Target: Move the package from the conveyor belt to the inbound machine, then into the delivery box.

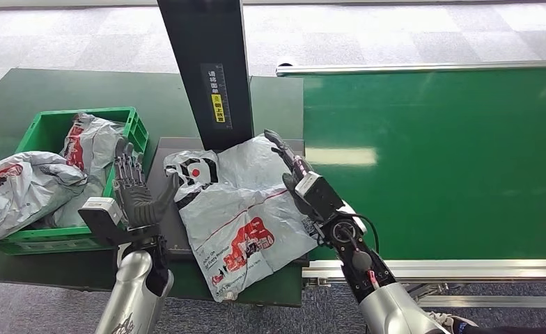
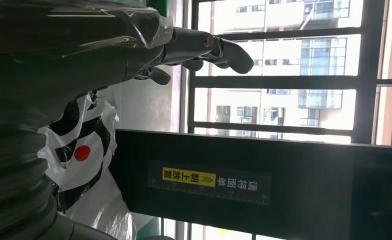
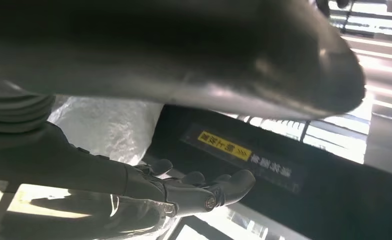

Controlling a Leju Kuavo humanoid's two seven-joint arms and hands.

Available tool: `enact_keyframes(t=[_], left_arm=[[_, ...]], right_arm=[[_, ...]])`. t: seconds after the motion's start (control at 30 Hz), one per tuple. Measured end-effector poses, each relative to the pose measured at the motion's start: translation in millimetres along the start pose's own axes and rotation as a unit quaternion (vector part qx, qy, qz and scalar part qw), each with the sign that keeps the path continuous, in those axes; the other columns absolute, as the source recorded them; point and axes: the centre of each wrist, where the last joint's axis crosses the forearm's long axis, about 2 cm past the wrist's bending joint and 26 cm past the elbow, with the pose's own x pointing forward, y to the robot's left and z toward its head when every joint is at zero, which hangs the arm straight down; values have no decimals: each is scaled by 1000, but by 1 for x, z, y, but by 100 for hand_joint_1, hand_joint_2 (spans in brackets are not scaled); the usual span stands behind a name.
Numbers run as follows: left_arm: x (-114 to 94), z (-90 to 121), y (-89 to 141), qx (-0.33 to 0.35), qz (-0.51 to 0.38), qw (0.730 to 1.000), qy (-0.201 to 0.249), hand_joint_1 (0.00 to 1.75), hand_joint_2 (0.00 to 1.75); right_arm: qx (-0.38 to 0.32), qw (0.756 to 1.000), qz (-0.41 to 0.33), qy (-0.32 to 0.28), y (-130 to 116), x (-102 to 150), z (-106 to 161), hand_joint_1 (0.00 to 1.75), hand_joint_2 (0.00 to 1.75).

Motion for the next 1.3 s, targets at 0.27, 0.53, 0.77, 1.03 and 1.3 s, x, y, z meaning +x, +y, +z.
enact_keyframes(t=[0.27, 0.53, 0.77, 1.03, 1.3], left_arm=[[-2, 8, -8, -114, 41, 992, 33, 0, 175], [-7, 19, -23, -245, 46, 967, 55, 0, 175], [-11, 20, -34, -360, -97, 927, 38, 0, 175], [-20, 26, -39, -433, -247, 865, 52, 0, 175], [-28, 32, -37, -457, -265, 845, 85, 36, 175]], right_arm=[[-87, 996, 5, -12, -20, 10, 16, 0, 87], [-160, 986, -16, -35, -43, 17, 30, 0, 175], [-180, 983, -12, -35, -52, 19, 37, 0, 175], [-184, 982, -11, -28, -55, 19, 38, 0, 175], [-182, 983, -9, -24, -55, 19, 38, 0, 175]])
